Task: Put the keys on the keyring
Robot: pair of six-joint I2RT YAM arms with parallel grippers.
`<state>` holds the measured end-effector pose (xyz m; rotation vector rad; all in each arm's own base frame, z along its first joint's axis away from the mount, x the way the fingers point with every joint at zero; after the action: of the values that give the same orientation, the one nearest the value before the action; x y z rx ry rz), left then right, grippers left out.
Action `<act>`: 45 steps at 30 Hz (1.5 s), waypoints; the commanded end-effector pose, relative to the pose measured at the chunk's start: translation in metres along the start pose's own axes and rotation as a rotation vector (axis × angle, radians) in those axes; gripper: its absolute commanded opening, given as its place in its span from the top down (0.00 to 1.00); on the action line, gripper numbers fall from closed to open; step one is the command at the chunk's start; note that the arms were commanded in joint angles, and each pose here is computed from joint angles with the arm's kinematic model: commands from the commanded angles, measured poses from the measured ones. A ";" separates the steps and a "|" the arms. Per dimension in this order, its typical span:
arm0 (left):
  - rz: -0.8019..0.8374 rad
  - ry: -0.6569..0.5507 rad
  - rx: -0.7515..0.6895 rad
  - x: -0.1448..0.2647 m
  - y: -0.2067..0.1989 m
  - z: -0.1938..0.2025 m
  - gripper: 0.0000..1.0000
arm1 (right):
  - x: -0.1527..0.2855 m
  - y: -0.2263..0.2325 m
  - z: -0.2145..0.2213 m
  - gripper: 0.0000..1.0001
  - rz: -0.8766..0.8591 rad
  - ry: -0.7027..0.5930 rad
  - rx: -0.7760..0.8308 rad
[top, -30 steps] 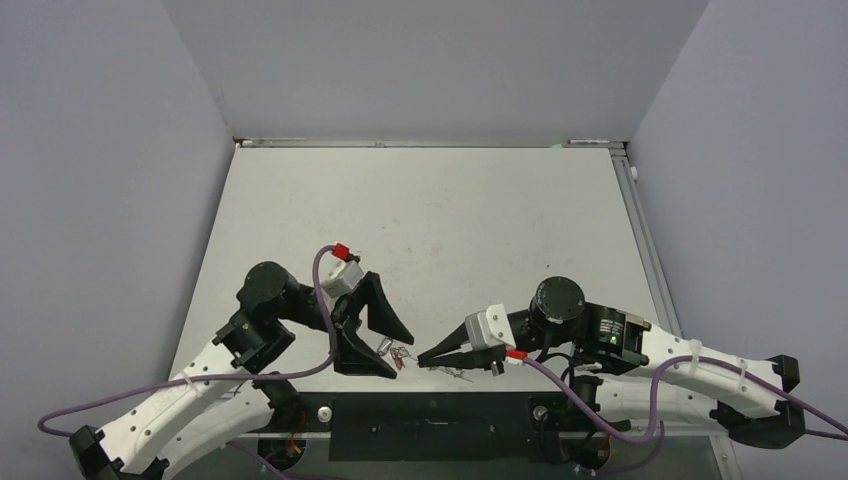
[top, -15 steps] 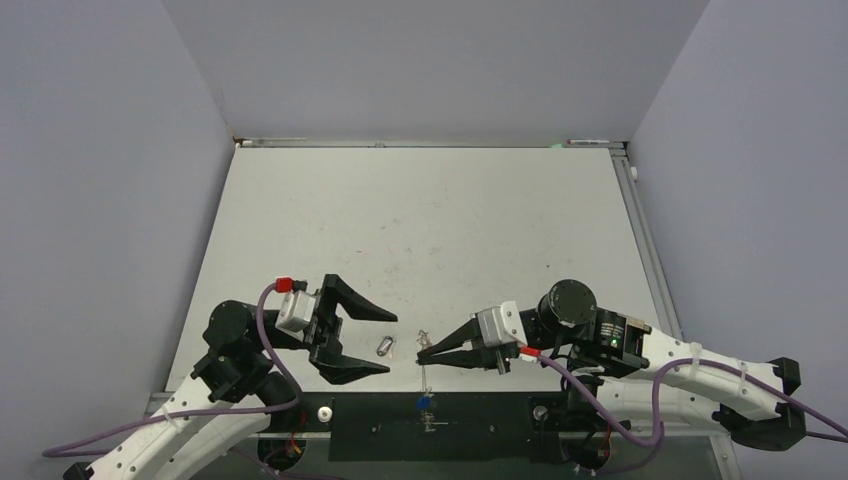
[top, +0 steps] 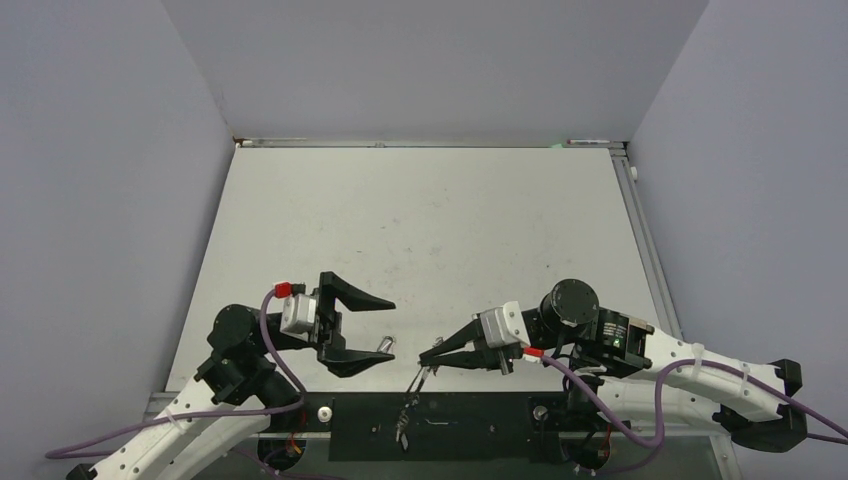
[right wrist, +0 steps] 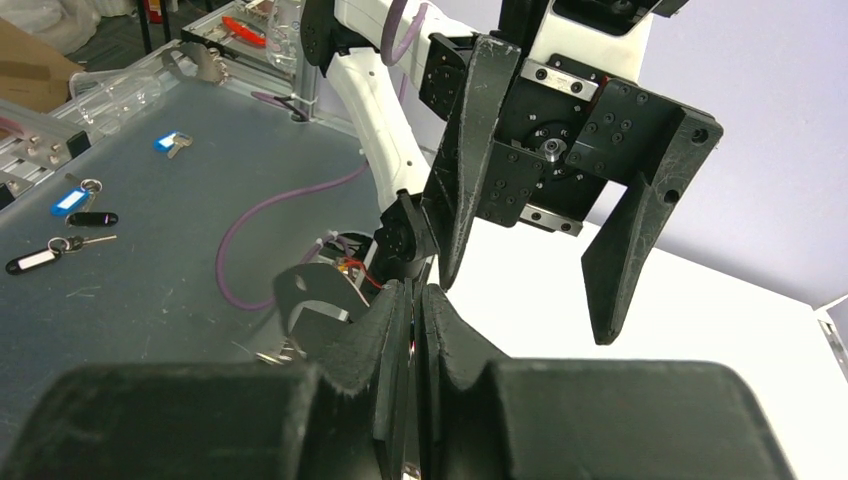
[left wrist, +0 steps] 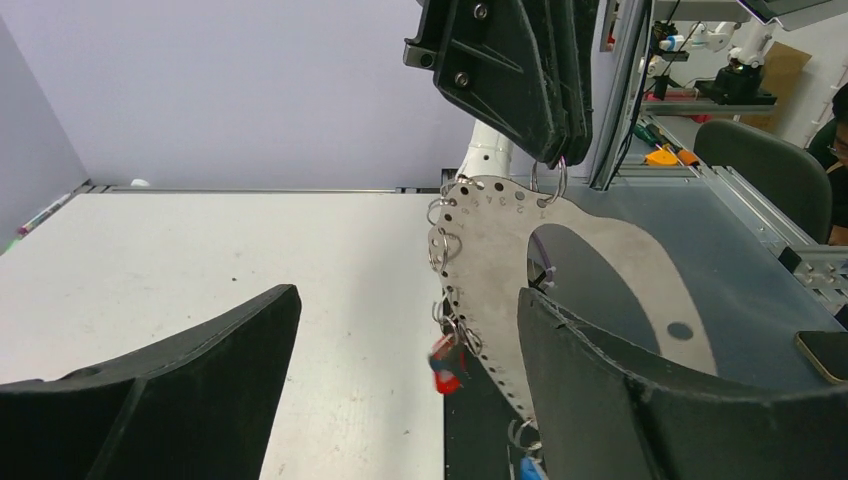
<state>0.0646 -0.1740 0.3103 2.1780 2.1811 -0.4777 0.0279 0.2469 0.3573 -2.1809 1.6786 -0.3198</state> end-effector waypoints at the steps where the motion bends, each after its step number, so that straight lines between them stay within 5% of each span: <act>1: 0.032 -0.052 -0.061 0.002 -0.007 -0.013 0.21 | 0.001 -0.010 -0.025 0.95 0.006 -0.070 0.069; 5: 0.006 -0.084 -0.032 0.003 -0.009 -0.019 0.08 | 0.000 -0.014 -0.022 0.95 0.045 -0.070 0.057; 12: -0.235 -0.135 0.105 0.007 0.005 -0.035 0.07 | -0.005 -0.032 -0.010 0.95 0.218 -0.017 -0.006; 21: -0.357 -0.081 0.122 0.011 0.015 -0.033 0.04 | -0.009 -0.045 0.001 0.95 0.342 0.007 -0.029; 29: -0.095 -0.010 -0.098 0.015 -0.006 -0.017 0.04 | -0.010 -0.025 -0.009 0.95 0.135 -0.025 -0.009; 40: 0.037 0.043 -0.185 0.007 -0.009 -0.016 0.00 | -0.005 -0.008 -0.022 0.95 -0.061 -0.014 -0.002; 45: 0.058 0.067 -0.152 -0.001 -0.004 -0.015 0.14 | -0.004 -0.007 -0.025 0.95 -0.091 -0.013 0.009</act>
<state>0.0639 -0.1679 0.3068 2.1885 2.2040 -0.2682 0.0278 0.2528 0.3578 -2.2914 1.6843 -0.3611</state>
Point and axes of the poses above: each gripper's point midway between its finger pads, its own x axis back along the fingers, its own y axis along the line the jaws close on, z = x × y, the point moved 7 cm from there along x, back along the fingers, and after that the axes turned 10 degrees about x, right-handed, at the moved point
